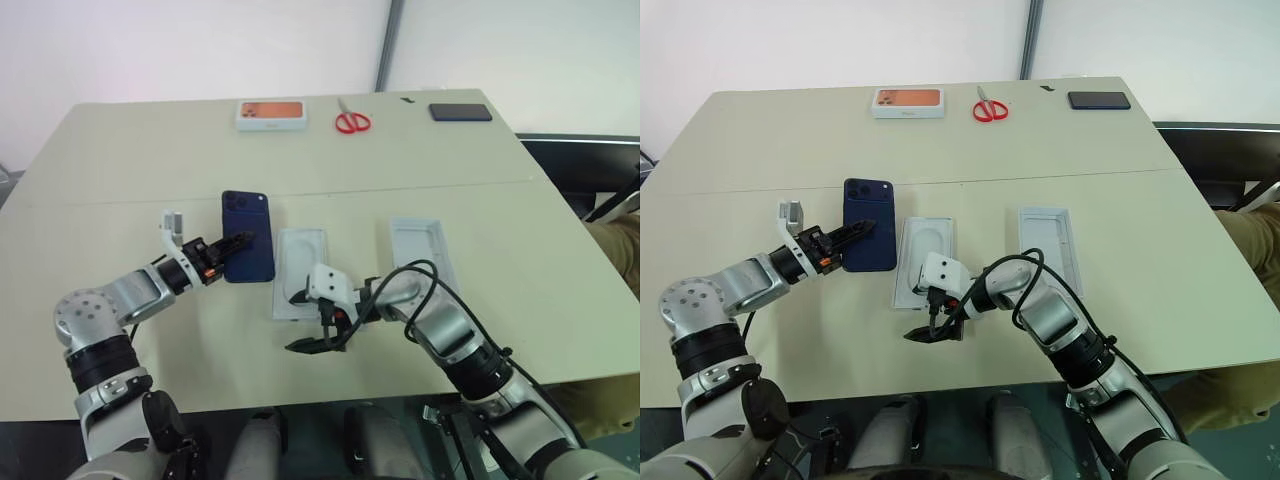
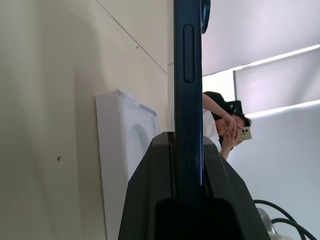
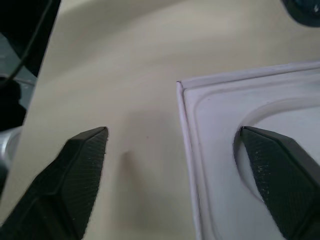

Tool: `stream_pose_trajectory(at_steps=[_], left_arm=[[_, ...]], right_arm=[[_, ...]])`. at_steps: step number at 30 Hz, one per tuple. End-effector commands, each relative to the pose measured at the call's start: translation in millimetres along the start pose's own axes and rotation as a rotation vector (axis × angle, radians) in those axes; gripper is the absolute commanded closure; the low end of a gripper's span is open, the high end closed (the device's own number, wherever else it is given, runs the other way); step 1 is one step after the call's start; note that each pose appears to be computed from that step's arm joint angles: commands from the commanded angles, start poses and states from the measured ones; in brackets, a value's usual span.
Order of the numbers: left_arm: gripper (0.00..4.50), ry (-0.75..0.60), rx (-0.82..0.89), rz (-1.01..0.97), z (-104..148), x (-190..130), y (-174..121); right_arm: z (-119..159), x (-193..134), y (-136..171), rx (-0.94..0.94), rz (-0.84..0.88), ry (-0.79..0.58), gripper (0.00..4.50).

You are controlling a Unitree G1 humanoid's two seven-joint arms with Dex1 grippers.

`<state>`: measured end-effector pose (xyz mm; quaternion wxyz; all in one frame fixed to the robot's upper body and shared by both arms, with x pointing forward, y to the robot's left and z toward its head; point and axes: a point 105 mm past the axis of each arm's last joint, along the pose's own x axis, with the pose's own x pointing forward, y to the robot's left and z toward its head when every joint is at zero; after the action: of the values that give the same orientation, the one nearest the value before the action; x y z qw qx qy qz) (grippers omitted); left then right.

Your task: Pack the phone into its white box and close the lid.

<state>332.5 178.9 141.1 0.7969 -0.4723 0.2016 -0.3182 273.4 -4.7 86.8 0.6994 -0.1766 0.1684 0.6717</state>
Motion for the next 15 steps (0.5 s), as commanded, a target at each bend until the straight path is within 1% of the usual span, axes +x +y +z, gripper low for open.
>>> stream_pose_trajectory(at_steps=[1,3,6,8,10,12,13,15], left_arm=[[4.5,-0.026,0.056,-0.066,8.3,0.1,-21.5],[4.5,-0.027,0.056,-0.067,8.9,1.5,-23.2],[4.5,-0.029,0.051,-0.068,9.9,2.9,-23.7],[4.5,-0.029,0.047,-0.064,9.9,3.0,-22.3],[4.5,-0.034,0.046,-0.059,10.7,2.5,-20.8],[4.5,-0.037,0.035,-0.059,11.4,2.0,-19.6],[4.5,-0.038,0.033,-0.061,11.4,2.0,-19.6],[4.5,-0.032,0.035,-0.068,9.6,2.4,-21.0]], right_arm=[[18.7,-8.3,-2.7,-0.06,0.004,-0.027,0.2],[23.1,-11.8,-6.9,-0.071,-0.004,-0.029,0.2],[40.8,-17.6,-19.6,-0.072,-0.048,-0.078,0.2],[49.4,-19.9,-21.7,-0.052,-0.046,-0.113,0.2],[52.8,-20.6,-24.2,-0.031,-0.051,-0.139,0.2],[51.4,-20.1,-33.3,-0.029,-0.096,-0.142,0.2],[47.9,-19.6,-41.2,-0.03,-0.139,-0.129,0.43],[32.6,-16.4,-49.7,-0.07,-0.183,-0.055,1.09]])
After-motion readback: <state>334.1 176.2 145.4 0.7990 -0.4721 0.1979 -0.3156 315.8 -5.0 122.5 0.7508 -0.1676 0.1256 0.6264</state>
